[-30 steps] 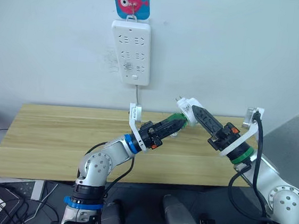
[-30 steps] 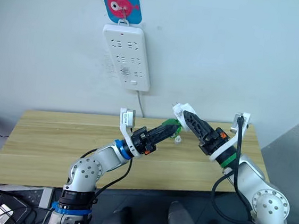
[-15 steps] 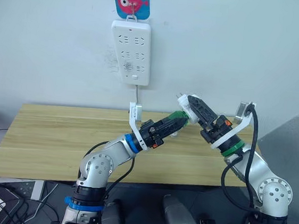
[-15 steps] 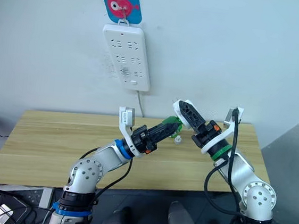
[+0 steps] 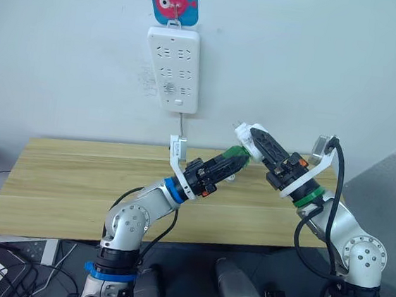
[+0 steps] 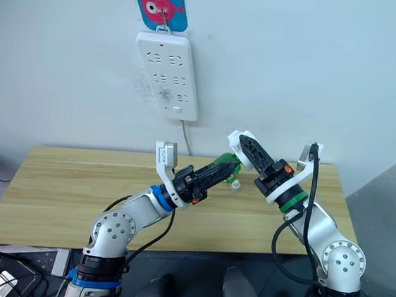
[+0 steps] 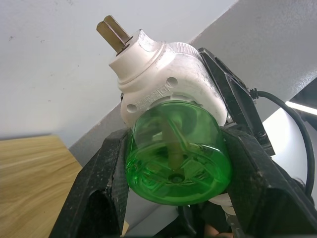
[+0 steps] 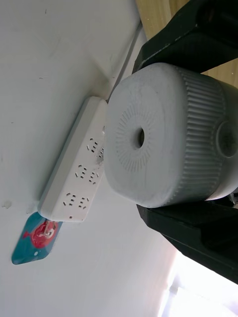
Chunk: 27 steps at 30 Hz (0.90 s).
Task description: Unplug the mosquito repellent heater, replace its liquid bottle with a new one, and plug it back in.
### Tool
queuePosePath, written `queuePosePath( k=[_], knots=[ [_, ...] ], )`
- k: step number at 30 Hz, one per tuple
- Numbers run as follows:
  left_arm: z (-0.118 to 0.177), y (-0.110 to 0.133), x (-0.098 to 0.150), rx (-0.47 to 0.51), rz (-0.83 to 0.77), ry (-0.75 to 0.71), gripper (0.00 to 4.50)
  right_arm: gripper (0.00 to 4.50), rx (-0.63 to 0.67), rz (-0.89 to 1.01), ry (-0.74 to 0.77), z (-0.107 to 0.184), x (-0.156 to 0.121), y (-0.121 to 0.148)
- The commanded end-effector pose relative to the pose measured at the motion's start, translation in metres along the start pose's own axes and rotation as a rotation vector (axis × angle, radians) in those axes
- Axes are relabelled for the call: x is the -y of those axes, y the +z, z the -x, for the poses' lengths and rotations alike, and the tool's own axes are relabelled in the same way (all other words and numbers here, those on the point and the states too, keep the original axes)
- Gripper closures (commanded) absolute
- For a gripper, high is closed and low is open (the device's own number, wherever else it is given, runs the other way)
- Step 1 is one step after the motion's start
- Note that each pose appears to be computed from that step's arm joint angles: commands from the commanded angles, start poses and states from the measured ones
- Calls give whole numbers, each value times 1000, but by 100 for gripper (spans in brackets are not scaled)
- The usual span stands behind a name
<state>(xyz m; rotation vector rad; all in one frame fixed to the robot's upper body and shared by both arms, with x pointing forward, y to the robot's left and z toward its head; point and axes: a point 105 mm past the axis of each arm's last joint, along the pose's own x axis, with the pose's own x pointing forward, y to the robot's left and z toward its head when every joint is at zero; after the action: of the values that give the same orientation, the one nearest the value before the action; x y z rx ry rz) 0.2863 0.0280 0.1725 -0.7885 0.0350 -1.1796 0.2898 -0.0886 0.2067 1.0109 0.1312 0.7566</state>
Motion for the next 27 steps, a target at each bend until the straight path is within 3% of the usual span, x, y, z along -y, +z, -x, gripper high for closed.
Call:
queuePosePath(
  k=[1,3,5,6,10,14,20,24,27],
  knots=[
    [-1,-7,6,-38,31,-18,216,151,-35,-9,101,0,-21,-7],
    [1,-6,6,-48,29,-21,216,151,-42,-10,106,1,-22,-9],
    [3,-7,4,-84,-17,-16,145,151,-43,-11,110,1,-23,-9],
    [4,-6,2,-89,-35,-7,134,151,-43,-11,111,2,-23,-9],
    [8,-8,-5,-150,-149,33,20,151,-23,5,104,1,-23,-6],
    [26,-6,-7,-206,-242,54,18,151,-15,99,88,2,-22,1],
    [67,4,-13,-322,-509,119,18,151,-69,586,21,-2,-20,15],
    [76,31,-28,-256,-601,266,18,151,-61,735,27,-8,-24,18],
    [84,39,-32,-268,-622,312,18,151,-68,757,39,-10,-24,16]
  ],
)
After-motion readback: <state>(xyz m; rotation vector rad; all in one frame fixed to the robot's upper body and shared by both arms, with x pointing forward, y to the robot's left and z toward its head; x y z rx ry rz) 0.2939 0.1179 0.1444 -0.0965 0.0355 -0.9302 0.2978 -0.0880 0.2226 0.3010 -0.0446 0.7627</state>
